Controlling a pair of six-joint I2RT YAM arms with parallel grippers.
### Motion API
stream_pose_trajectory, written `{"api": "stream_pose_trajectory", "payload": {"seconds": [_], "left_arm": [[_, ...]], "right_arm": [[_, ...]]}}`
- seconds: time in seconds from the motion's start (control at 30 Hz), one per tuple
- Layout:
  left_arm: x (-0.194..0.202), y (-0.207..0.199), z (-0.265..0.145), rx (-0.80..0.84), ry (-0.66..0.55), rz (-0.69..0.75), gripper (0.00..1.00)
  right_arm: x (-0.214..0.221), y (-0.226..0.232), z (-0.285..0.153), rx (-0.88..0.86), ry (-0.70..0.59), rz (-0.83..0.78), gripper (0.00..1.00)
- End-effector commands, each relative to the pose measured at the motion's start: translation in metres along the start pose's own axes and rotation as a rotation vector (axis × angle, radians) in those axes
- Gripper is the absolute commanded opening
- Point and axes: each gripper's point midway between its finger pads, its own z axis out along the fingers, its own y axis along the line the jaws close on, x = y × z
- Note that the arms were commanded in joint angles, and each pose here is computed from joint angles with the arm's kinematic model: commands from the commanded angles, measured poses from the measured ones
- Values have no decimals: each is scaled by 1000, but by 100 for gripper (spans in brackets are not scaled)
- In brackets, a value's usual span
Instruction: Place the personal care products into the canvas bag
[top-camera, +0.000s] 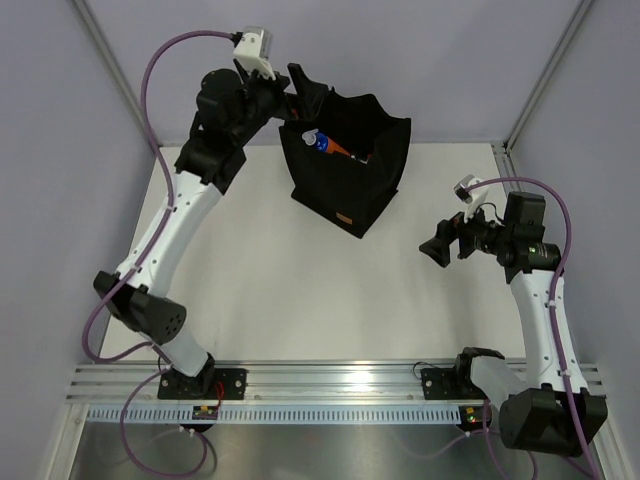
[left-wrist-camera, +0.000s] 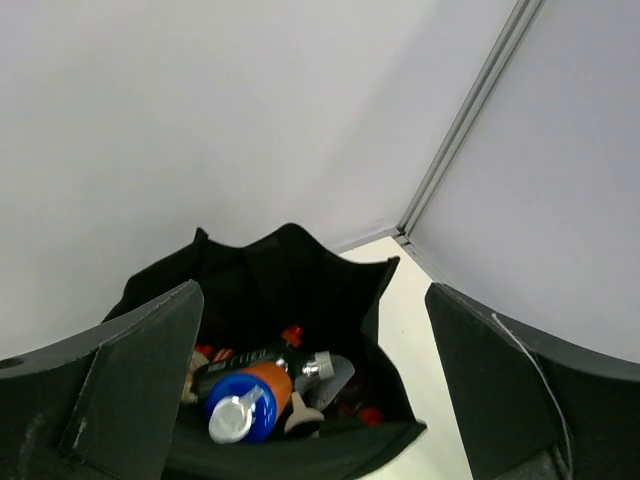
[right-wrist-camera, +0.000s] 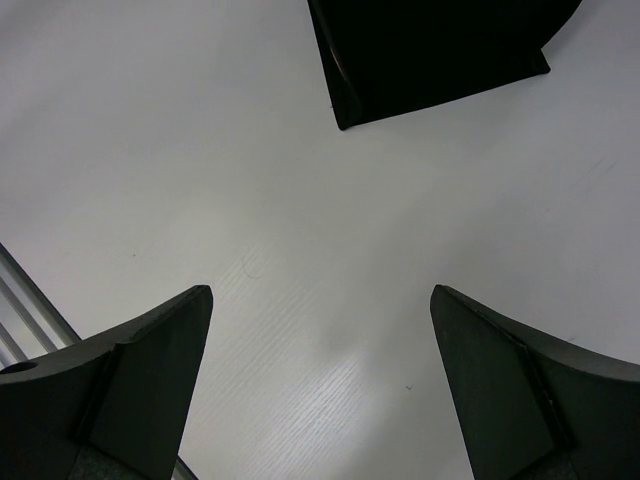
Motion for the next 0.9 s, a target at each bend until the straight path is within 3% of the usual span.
{"api": "stream_pose_trajectory", "payload": {"seconds": [0.0, 0.13, 0.23, 0.27, 0.3, 0.37, 0.4, 0.5, 0.6, 0.87], "left_arm": [[12, 17, -21, -75, 43, 71, 99], [40, 27, -66, -135, 157, 90, 99], [83, 33, -118, -131, 233, 160, 99], [129, 44, -137, -144, 321, 170, 99], [116, 38, -163, -139, 272, 203, 99], [150, 52, -194, -195, 314, 204, 99], [137, 47, -214, -195, 252, 211, 99], [158, 53, -251, -225, 242, 222, 99], [188, 63, -271, -263, 292, 216, 99], [197, 71, -285, -301, 260, 225, 99]], "right_arm": [[1, -8, 0, 26, -2, -17, 99], [-1, -14, -6, 51, -17, -4, 100], [-8, -25, -16, 129, -61, 25, 100], [-13, -30, -19, 160, -83, 44, 99], [-16, -37, -24, 198, -99, 52, 99], [-24, -43, -33, 266, -131, 54, 100], [-27, -45, -37, 294, -145, 65, 100], [-37, -49, -45, 357, -187, 112, 99], [-41, -49, -51, 388, -198, 156, 99], [-31, -67, -73, 603, -267, 176, 100]]}}
